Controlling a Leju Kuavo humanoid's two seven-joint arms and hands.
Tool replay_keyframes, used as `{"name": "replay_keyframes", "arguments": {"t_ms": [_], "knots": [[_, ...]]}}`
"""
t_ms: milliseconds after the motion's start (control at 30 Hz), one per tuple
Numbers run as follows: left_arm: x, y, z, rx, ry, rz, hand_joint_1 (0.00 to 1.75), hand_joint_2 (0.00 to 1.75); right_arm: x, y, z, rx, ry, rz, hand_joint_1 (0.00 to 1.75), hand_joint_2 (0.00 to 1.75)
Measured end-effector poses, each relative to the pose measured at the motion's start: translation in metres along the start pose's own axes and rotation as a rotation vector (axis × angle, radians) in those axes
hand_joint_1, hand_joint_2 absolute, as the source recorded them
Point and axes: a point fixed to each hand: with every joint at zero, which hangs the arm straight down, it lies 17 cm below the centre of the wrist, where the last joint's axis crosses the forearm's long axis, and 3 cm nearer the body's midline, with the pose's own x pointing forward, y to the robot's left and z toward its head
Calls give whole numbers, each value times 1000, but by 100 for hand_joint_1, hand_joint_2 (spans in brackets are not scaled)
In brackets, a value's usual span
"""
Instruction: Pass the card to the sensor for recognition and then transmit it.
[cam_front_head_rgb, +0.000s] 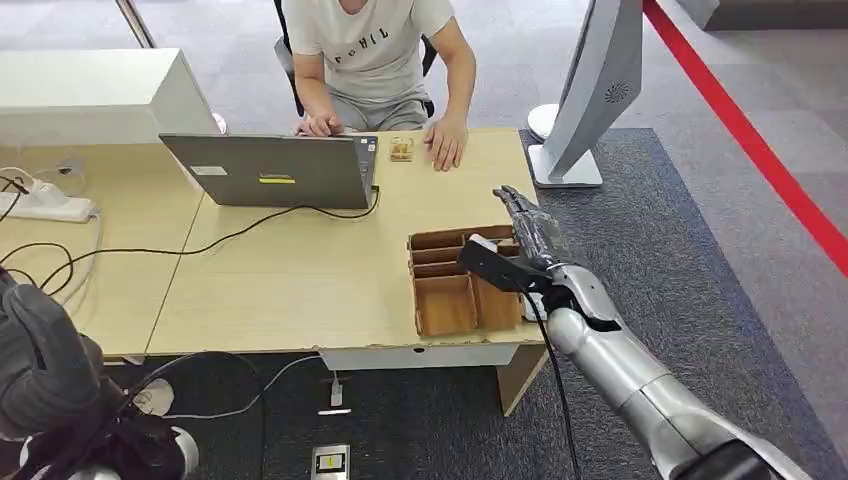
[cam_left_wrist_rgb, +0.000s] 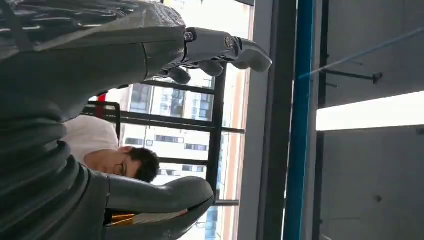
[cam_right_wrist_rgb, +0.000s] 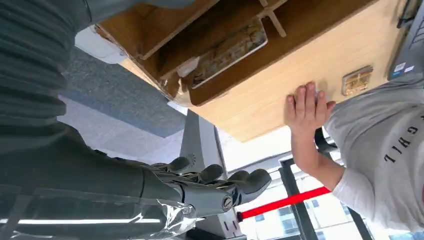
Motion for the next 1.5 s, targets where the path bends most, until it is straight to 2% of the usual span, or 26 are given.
{"name": "replay_keyframes", "arguments": {"t_ms": [533,567,600,633,1033,1200,1300,1500], "knots": [[0,0,0,-3,-1,3,0,175,-10,6,3,9,23,-6,2,175],[0,0,0,-4,-1,4,0,175,-11,7,3,10,24,-6,58,175],[1,-1,0,-7,-4,4,0,175,-13,7,4,6,28,-5,166,175],[1,-1,0,-9,-6,2,0,175,-14,8,4,8,30,-5,175,175],[5,-3,1,-12,-11,7,0,175,-11,15,-4,7,33,-12,175,175],[5,-3,1,-12,-10,8,0,175,-11,15,-5,6,35,-13,168,175],[5,-3,1,-12,-9,9,0,175,-12,16,-5,4,38,-13,175,175],[4,-3,1,-9,-8,14,0,175,-13,16,-5,2,46,-11,175,175]]}}
